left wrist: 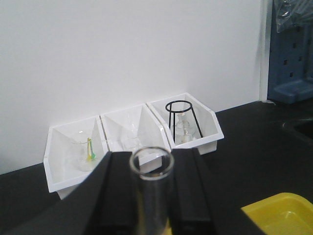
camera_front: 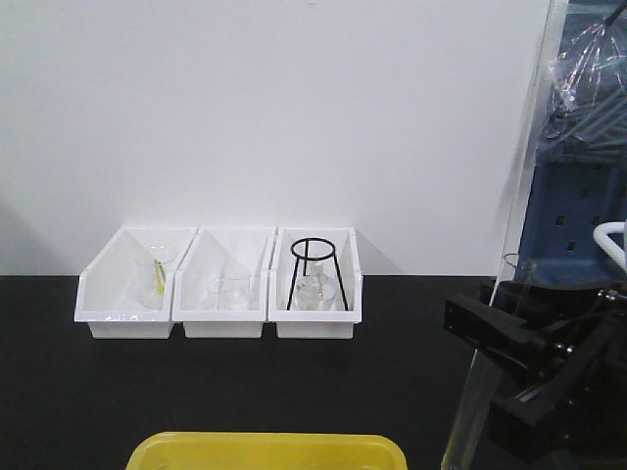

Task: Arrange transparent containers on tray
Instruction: 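Lower both held tubes onto the yellow tray and open grippers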

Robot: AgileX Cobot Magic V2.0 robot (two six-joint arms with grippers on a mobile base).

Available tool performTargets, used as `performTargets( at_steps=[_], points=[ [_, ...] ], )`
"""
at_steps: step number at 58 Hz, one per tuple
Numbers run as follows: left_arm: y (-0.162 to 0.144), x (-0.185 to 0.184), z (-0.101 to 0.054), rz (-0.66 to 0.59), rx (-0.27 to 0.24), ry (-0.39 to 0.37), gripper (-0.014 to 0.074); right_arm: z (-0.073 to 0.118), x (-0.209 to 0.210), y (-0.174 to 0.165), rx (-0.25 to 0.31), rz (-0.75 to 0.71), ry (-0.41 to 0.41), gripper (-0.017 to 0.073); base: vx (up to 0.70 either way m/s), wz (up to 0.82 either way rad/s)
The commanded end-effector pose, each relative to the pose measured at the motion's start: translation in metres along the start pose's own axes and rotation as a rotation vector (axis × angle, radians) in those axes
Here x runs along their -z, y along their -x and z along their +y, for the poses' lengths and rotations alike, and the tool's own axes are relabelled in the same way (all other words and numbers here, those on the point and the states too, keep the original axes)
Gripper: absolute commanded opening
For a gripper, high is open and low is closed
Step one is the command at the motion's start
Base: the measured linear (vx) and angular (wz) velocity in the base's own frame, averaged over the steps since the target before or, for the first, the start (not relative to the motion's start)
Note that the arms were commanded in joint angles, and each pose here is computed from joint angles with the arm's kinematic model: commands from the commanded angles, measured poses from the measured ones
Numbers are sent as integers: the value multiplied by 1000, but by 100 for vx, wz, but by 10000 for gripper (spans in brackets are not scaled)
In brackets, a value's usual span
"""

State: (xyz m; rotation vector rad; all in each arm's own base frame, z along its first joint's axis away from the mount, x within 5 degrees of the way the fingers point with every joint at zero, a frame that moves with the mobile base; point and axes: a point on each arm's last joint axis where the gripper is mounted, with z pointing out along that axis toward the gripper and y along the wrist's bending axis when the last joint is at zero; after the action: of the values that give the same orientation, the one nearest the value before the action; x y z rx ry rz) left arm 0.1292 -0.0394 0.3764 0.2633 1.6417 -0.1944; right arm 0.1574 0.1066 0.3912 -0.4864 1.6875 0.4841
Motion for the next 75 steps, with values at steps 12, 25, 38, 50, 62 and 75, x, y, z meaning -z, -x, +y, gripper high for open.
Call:
performTargets(
  at_steps=[12, 25, 38, 50, 62, 75],
  points=[
    [19, 4, -1, -117, 4, -11, 100, 0, 6, 20, 4, -128, -8, 81, 7, -1],
    [19, 4, -1, -117, 4, -11, 100, 0, 6, 20, 4, -128, -8, 81, 2, -1],
    [19, 4, -1, -117, 4, -11, 100, 0, 6, 20, 3, -128, -8, 81, 0, 0],
    [20, 5, -1, -132, 3, -13, 100, 0, 6, 20, 3, -128, -8, 81, 0, 0],
    [20, 5, -1, -133, 7, -13, 100, 0, 6, 20, -11, -128, -6, 81, 0, 0],
    [12, -6, -1, -47, 21, -13, 102, 0, -11, 8, -158, -38, 10, 81, 0, 0]
  ],
)
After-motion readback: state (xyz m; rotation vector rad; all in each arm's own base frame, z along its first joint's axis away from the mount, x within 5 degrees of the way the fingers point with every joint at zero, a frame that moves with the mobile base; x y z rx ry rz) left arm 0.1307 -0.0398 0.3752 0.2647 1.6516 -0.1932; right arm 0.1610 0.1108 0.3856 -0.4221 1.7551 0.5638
